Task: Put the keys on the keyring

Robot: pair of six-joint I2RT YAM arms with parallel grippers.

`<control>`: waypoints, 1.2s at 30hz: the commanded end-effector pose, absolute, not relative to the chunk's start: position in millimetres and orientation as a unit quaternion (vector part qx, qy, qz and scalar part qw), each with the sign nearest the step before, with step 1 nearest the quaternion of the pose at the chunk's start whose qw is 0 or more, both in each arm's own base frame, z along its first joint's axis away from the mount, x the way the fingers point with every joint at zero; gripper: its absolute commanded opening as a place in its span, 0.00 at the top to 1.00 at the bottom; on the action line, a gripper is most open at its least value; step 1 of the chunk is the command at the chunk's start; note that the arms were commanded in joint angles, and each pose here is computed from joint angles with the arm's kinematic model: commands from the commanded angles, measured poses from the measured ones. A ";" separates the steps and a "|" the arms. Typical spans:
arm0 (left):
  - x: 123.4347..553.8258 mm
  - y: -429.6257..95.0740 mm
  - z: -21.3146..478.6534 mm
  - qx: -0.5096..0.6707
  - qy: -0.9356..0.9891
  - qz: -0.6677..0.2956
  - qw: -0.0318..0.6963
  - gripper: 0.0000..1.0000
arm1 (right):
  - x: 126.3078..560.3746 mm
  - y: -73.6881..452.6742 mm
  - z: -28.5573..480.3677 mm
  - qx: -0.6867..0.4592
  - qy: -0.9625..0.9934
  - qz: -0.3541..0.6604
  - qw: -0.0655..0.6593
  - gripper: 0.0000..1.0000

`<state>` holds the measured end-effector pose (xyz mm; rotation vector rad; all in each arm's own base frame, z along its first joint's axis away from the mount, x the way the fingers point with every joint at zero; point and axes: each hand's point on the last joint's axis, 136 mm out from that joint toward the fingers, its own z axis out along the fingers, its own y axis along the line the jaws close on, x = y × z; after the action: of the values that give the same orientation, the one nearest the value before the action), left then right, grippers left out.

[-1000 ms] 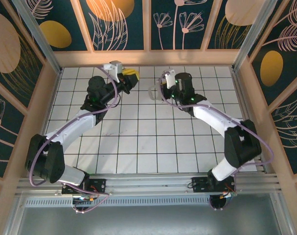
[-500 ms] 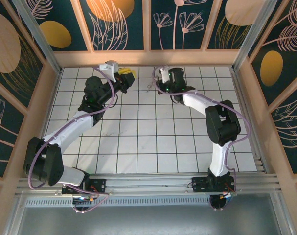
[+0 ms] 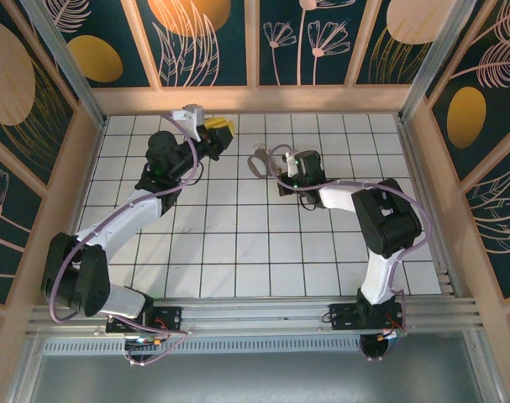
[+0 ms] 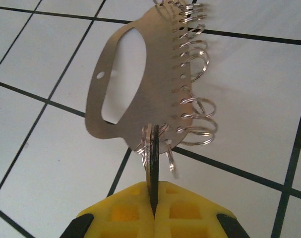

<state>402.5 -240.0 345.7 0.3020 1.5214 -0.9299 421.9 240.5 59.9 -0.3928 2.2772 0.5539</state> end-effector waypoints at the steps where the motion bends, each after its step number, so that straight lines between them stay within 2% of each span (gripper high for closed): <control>1: 401.8 -241.5 342.2 0.135 0.660 -0.415 0.612 0.64 | 419.2 249.9 81.2 -0.148 0.873 0.244 0.397 1.00; 20: 401.9 -247.0 333.4 0.145 0.666 -0.422 0.598 0.61 | 377.9 254.8 65.3 -0.142 0.888 0.254 0.356 0.98; 25: 399.6 -247.0 333.4 0.148 0.667 -0.422 0.596 0.61 | 365.5 252.5 73.5 -0.139 0.883 0.261 0.364 0.68; 27: 398.3 -246.8 334.7 0.149 0.667 -0.423 0.596 0.61 | 361.1 249.6 82.5 -0.136 0.880 0.265 0.371 0.60; 32: 392.6 -245.7 331.3 0.151 0.668 -0.425 0.592 0.59 | 347.7 237.9 113.3 -0.131 0.868 0.264 0.400 0.48; 35: 388.8 -245.4 332.4 0.154 0.666 -0.427 0.592 0.55 | 341.1 226.8 134.3 -0.126 0.860 0.256 0.422 0.36; 36: 387.5 -245.3 332.8 0.155 0.666 -0.428 0.591 0.49 | 339.0 222.7 141.2 -0.125 0.858 0.252 0.429 0.30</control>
<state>395.9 -247.9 322.5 0.3445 1.5771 -0.9786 342.5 231.3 117.7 -0.3362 2.1933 0.6564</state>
